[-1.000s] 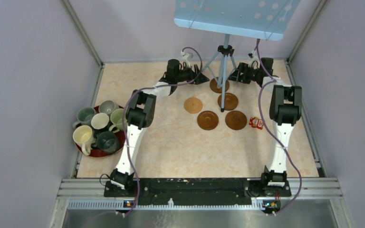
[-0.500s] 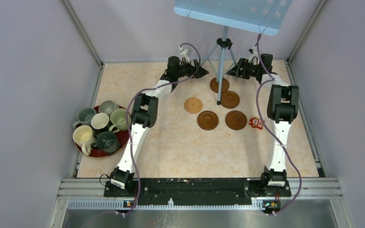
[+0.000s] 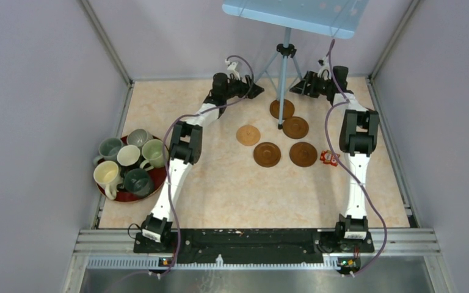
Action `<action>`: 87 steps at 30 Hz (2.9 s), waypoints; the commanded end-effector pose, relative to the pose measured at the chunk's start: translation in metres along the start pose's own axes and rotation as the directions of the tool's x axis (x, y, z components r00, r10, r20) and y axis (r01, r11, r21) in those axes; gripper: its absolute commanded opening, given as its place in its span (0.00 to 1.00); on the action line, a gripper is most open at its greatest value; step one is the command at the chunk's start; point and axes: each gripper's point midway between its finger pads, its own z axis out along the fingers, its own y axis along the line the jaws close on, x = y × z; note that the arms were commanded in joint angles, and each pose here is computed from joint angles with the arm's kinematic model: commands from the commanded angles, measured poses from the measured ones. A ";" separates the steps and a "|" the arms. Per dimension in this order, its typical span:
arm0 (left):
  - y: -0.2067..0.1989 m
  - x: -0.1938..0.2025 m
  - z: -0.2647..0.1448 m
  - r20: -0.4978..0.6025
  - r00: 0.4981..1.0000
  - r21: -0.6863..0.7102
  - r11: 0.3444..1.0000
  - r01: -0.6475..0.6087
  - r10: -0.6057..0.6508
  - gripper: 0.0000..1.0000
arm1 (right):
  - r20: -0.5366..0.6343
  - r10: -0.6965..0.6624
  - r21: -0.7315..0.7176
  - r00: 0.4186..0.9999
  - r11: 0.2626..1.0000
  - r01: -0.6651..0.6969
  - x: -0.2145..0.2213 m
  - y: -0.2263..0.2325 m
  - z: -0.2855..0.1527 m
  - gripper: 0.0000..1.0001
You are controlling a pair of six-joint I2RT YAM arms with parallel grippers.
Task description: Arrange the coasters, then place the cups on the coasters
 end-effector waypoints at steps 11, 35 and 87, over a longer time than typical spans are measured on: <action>-0.097 -0.074 -0.099 -0.163 0.958 0.050 0.972 -0.229 0.235 0.99 | 0.027 -0.094 0.011 0.995 0.996 0.094 -0.015 0.080 -0.107 0.87; -0.190 0.106 -0.205 -0.646 0.504 0.305 0.799 -0.518 0.573 0.99 | -0.317 -0.395 0.183 0.862 0.867 0.464 0.114 0.126 -0.256 0.95; -0.035 0.105 -0.217 -0.769 0.613 -0.151 0.879 -0.452 0.183 0.49 | -0.437 -0.575 -0.132 0.692 0.802 0.583 0.187 0.192 -0.114 0.60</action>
